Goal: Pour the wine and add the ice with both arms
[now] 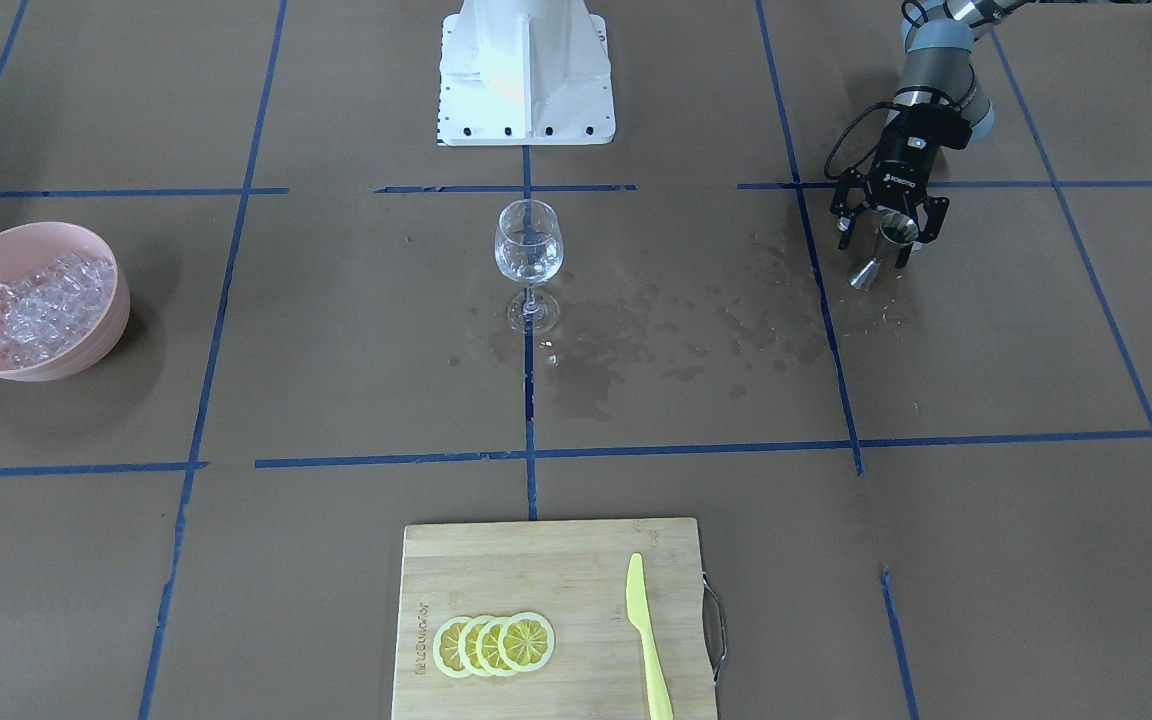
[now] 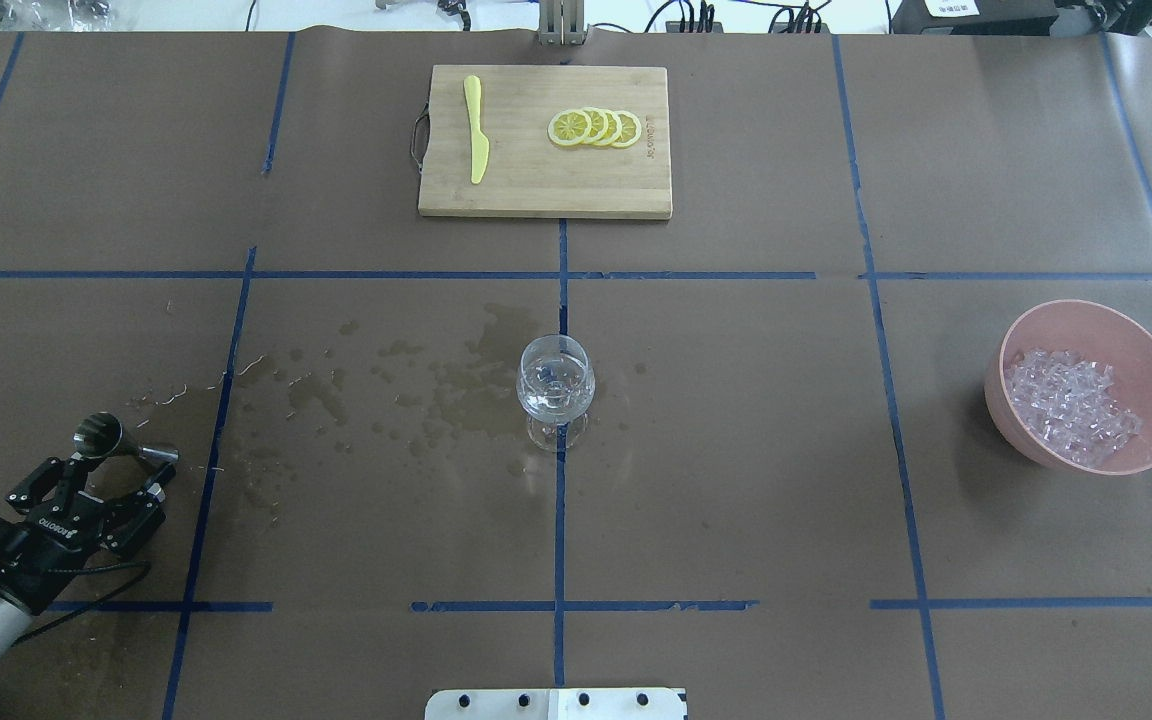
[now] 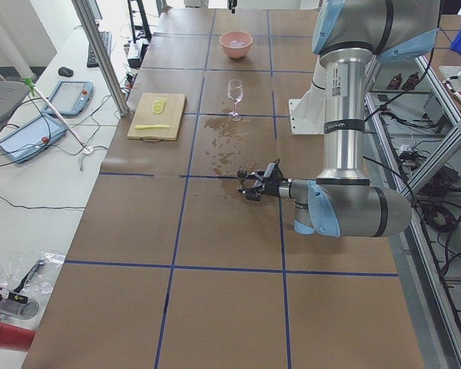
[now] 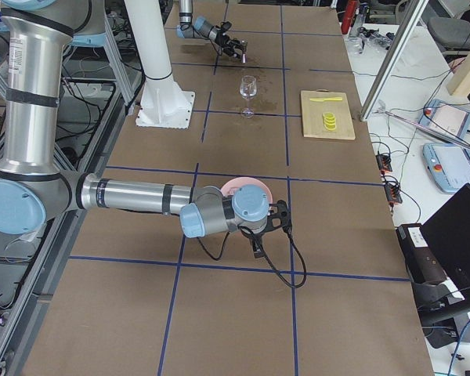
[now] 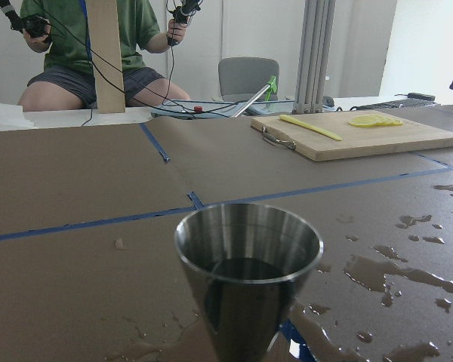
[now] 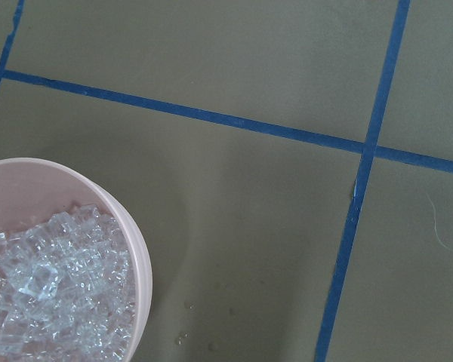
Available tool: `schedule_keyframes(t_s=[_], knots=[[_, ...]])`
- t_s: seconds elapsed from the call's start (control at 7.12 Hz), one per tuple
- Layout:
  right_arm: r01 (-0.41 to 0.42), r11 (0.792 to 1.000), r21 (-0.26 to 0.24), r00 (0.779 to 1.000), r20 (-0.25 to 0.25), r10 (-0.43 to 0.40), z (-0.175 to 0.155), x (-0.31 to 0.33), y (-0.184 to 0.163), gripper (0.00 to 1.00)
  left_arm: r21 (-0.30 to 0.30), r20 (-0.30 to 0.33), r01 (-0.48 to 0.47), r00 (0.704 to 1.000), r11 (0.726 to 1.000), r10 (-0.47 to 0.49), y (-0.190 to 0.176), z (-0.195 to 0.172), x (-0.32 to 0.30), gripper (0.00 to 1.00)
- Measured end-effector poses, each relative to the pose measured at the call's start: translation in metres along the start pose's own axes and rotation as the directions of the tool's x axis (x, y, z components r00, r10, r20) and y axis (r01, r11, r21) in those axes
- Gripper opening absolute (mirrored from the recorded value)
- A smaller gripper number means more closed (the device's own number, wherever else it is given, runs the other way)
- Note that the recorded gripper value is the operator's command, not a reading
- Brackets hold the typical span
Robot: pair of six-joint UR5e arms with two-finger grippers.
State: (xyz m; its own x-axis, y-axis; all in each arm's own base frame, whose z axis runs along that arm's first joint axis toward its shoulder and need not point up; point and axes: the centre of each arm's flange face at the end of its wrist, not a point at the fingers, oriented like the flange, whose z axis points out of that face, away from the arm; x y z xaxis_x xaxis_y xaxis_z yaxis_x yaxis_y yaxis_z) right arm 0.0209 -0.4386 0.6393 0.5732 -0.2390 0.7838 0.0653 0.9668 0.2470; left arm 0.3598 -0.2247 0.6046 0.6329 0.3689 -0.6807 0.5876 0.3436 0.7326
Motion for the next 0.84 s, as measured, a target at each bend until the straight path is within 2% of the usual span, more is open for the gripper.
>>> schedule_keyframes(t_s=[0.42, 0.7, 0.84], knots=[[-0.001, 1.0, 0.0, 1.0, -0.001, 0.001, 0.0003, 0.0005, 0.0002, 1.0, 0.007, 0.01, -0.002, 1.0, 1.0, 0.002, -0.0029, 0.0023, -0.0035, 0.9], [-0.002, 1.0, -0.001, 1.0, -0.001, 0.002, 0.0005, 0.0008, 0.0004, 1.0, 0.007, 0.013, -0.006, 1.0, 1.0, 0.006, -0.0026, 0.0031, -0.0044, 0.9], [-0.002, 1.0, -0.002, 1.0, 0.0, 0.002, 0.0009, 0.0012, 0.0006, 1.0, 0.006, 0.014, -0.009, 1.0, 1.0, 0.009, -0.002, 0.0036, -0.0047, 0.83]])
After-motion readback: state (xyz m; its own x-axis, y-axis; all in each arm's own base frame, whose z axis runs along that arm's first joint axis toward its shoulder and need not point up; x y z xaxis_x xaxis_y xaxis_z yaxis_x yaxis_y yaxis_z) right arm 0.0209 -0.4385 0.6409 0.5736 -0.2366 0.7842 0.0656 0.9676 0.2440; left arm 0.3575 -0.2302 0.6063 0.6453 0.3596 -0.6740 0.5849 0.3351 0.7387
